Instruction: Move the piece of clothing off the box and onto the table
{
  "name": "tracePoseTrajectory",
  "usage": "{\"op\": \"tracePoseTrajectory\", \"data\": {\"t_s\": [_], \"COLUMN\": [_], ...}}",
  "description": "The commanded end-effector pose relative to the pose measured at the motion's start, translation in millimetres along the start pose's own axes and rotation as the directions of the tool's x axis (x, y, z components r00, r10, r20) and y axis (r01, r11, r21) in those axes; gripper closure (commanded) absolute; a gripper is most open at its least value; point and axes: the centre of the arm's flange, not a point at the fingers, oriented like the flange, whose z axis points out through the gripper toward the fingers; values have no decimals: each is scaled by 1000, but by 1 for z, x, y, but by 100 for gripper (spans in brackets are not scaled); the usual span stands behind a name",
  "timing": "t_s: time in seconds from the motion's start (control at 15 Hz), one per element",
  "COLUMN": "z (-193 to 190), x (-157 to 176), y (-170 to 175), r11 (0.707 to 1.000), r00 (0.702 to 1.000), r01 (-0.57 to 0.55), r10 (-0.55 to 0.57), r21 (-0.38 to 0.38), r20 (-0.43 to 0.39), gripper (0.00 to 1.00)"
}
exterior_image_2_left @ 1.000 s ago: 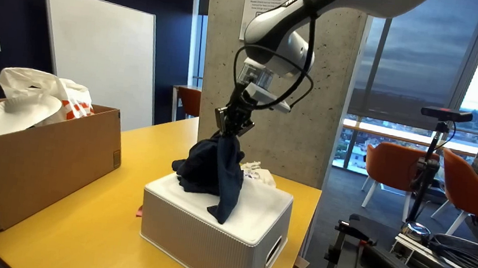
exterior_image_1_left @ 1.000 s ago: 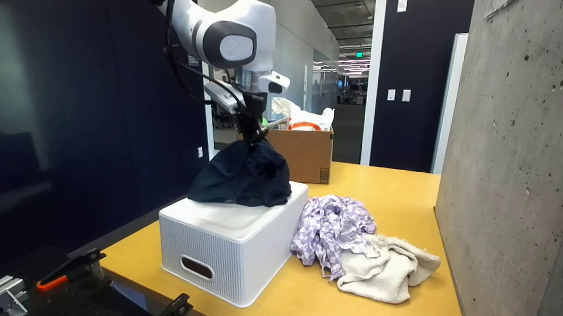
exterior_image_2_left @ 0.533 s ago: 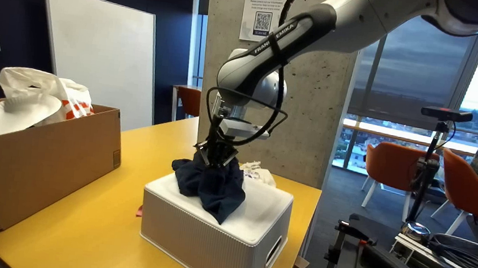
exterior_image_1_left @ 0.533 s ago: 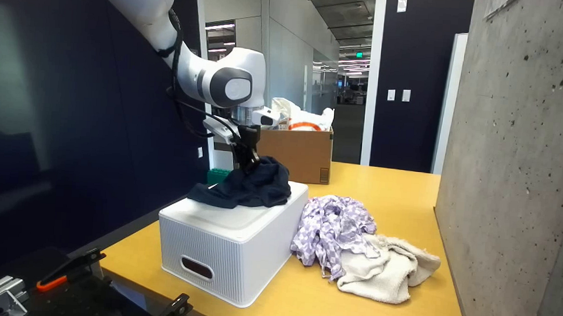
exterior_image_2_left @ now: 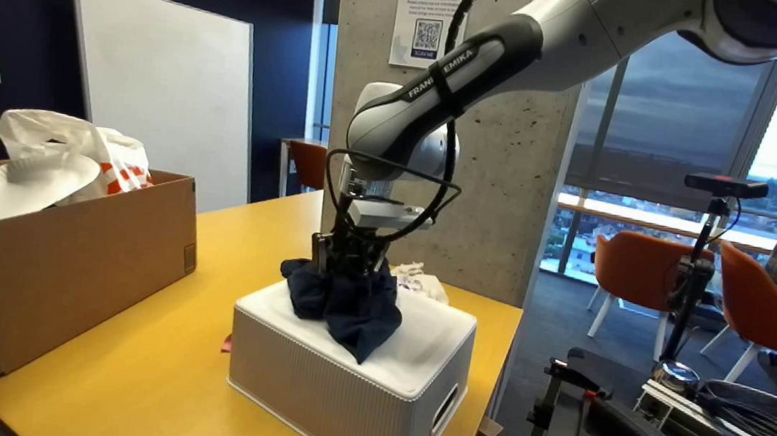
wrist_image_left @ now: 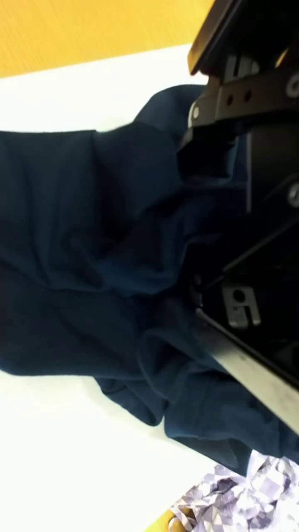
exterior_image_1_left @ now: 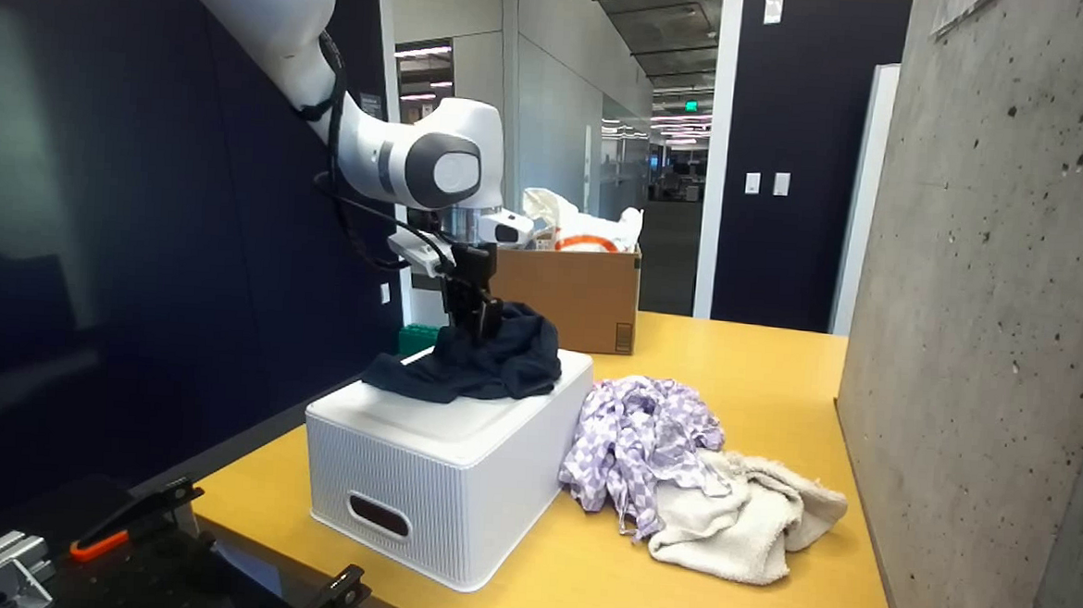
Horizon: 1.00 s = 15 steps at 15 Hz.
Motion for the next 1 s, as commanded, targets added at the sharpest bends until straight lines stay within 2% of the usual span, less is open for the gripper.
{"op": "tracePoseTrajectory", "data": {"t_s": [0.0,0.07,0.13,0.53,0.93], "z": [-23,-31,-40,-98,-115], "x": [-9,-11,-14,-46,-60], "y": [8,12,18,50,63], "r11": [998,996,995,994,992], "r00": [999,999,998,998,998], "r01": [-26,-38,-49,-66,-65], "r10": [28,40,51,64,61], "r21": [-64,-76,-83,-89,-108], "r20": [20,21,22,-26,-32], "gripper": [7,1,0,0,0]}}
